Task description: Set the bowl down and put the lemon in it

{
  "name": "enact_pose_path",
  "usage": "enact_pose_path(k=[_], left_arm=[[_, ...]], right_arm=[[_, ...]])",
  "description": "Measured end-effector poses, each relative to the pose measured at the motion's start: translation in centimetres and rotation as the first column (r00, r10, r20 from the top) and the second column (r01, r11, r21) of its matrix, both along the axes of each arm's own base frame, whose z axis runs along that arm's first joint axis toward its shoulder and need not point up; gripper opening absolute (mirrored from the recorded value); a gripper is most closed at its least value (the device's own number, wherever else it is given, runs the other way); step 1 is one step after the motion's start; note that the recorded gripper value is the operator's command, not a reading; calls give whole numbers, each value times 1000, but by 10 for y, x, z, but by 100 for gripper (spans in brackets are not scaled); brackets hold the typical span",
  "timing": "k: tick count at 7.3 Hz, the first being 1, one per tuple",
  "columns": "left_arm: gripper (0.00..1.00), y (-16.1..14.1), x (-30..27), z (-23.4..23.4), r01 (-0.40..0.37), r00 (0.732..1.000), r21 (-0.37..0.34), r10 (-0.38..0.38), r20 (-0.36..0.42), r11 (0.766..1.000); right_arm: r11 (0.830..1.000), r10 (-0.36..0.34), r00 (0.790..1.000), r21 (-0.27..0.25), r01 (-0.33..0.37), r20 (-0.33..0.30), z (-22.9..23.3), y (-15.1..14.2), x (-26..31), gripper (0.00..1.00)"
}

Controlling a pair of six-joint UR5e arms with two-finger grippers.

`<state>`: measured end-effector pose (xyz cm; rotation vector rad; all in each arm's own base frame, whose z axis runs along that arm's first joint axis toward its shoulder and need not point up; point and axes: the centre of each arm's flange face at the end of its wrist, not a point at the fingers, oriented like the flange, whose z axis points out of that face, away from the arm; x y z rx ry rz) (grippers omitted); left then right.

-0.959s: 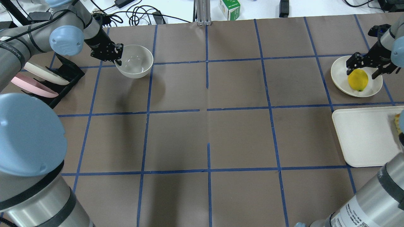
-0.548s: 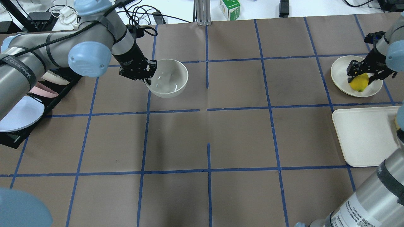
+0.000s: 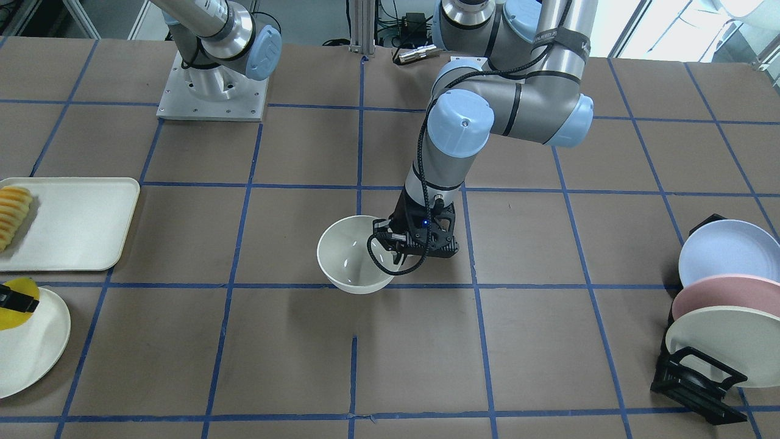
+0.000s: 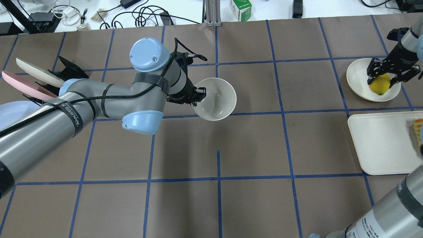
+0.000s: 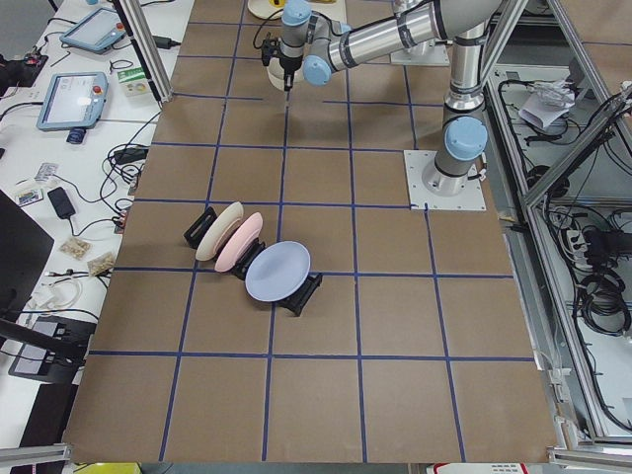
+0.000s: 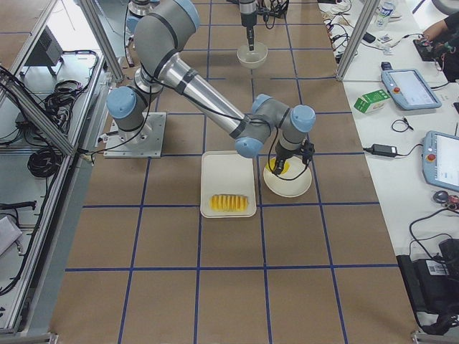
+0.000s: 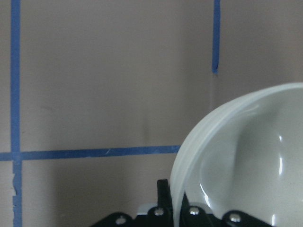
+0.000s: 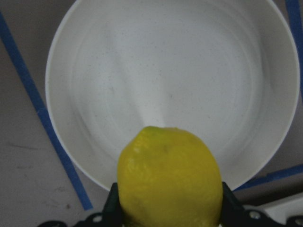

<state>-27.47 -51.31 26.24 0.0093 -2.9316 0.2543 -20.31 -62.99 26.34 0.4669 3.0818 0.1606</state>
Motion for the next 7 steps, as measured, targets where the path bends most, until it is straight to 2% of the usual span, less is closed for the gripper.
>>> enact_pose_path(k=[2,3,5,6,7], left_arm=[[0,5,-8,-29,9,1000,24,-9,-22,1000],[0,4,-6,-34,12,1000,30,-12,-21,999],[0,-7,3,-38,-2,1000,28,2,-15,1000],[32,-15,7,-40,-12,1000,25,12,-15,1000],[75,-21,9,-45,-18,1000,32,18,-16,999]], right_arm=[[999,20,999,-26,-19,26,48,8,34,0],[999,41,999,-35,-40,21,64,8,59,0],[999,41,999,-35,-40,17,87,9,115,0],[998,40,999,-40,-39,13,96,10,143,0],[998,36,999,-49,-36,6,105,11,174,0]])
